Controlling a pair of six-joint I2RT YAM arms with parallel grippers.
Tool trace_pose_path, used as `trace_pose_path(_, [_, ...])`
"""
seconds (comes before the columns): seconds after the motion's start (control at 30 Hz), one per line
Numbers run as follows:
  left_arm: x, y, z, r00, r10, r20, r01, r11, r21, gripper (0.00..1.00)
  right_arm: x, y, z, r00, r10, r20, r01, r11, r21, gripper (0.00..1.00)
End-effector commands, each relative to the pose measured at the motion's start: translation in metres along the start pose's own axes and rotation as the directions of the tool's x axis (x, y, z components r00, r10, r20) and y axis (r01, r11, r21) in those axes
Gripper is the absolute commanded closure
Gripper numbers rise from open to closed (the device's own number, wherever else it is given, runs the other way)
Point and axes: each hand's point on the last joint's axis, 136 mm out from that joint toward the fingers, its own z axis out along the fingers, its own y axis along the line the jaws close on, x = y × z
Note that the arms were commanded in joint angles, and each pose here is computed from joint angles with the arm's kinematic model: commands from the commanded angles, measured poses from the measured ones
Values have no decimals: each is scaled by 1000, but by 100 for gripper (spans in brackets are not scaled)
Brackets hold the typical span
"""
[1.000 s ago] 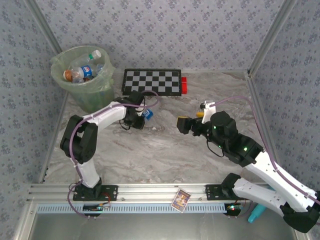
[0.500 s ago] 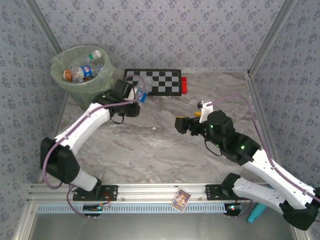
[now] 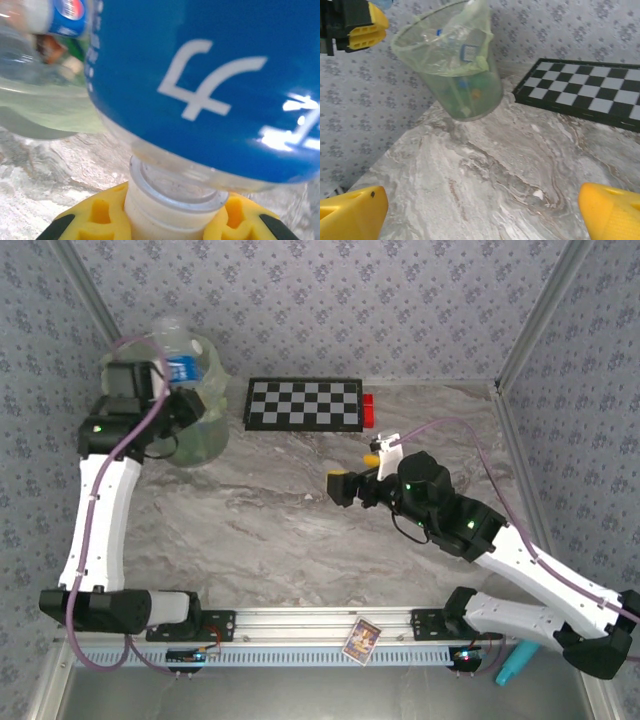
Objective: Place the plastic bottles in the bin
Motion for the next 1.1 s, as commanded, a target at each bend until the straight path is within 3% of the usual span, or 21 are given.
trace_pose_path(0.0, [-10, -4, -12, 996, -88, -5, 88, 996, 24, 81, -21, 14, -6, 997, -36, 61, 37, 999, -25, 1])
trace_pose_path(0.27, [-49, 24, 1, 926, -375, 38, 372, 927, 54, 81, -9, 20, -1, 999, -31, 26, 32, 999, -39, 1])
trace_pose_path(0.6, [-80, 45, 25, 909, -417, -4, 417, 908, -41, 80, -1, 11, -14, 999, -11, 33, 12, 1000, -17, 1])
trace_pose_path(0.8, [-80, 69, 30, 970, -233, -75, 204, 939, -278, 78, 5, 1, -24, 999, -8, 45, 8, 1000, 11, 1])
trace_pose_path(1.07, [-77, 107, 42, 989, -83, -121, 9, 858, -514, 77, 13, -4, -26, 999, -10, 31, 10, 1000, 13, 1])
